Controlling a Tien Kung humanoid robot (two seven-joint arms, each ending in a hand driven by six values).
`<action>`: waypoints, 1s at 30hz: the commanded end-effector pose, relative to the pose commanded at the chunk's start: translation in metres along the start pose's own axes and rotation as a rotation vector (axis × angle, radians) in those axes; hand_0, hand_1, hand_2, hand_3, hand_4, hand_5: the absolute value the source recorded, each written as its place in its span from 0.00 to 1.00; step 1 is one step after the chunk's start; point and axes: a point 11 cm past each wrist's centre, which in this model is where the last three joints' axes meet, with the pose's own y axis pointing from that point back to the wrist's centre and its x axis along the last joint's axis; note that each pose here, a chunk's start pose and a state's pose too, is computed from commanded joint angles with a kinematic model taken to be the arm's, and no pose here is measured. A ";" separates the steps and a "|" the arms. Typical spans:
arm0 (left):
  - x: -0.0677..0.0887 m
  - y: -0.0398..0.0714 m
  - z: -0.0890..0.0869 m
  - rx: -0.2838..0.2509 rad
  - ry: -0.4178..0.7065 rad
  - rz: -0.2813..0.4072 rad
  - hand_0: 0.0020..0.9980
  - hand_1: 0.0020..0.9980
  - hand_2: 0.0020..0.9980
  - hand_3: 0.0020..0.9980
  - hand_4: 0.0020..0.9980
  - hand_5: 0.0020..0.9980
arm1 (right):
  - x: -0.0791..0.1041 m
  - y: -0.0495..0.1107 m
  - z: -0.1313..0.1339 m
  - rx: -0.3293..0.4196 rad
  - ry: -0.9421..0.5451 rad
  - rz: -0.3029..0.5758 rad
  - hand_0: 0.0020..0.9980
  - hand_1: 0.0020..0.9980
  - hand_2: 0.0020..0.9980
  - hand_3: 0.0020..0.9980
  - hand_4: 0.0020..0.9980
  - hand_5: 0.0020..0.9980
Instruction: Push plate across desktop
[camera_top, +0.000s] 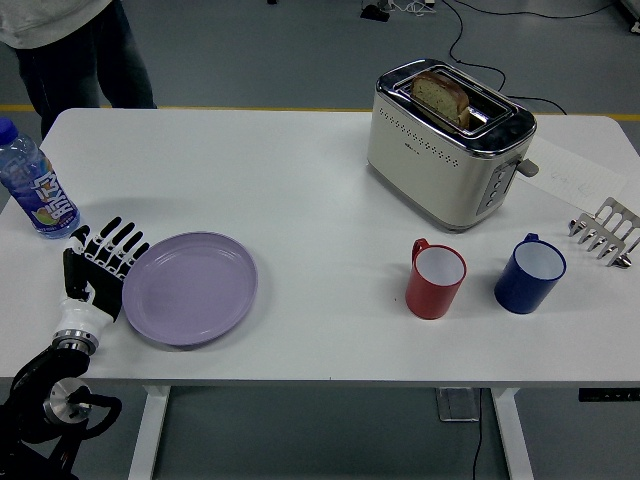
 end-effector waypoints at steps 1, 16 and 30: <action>-0.001 0.000 -0.001 0.003 0.001 -0.002 0.70 0.72 0.68 0.65 0.48 1.00 | 0.000 0.000 0.000 0.000 0.000 0.000 0.60 0.56 0.68 0.66 0.40 0.61; -0.020 0.004 -0.018 0.039 0.005 -0.049 0.70 0.72 0.68 0.65 0.48 1.00 | 0.000 0.000 0.000 0.002 0.004 -0.002 0.60 0.56 0.68 0.66 0.40 0.61; -0.030 0.008 -0.024 0.058 0.002 -0.082 0.70 0.72 0.68 0.65 0.48 1.00 | 0.000 0.000 -0.001 0.005 0.006 -0.003 0.60 0.56 0.68 0.66 0.40 0.61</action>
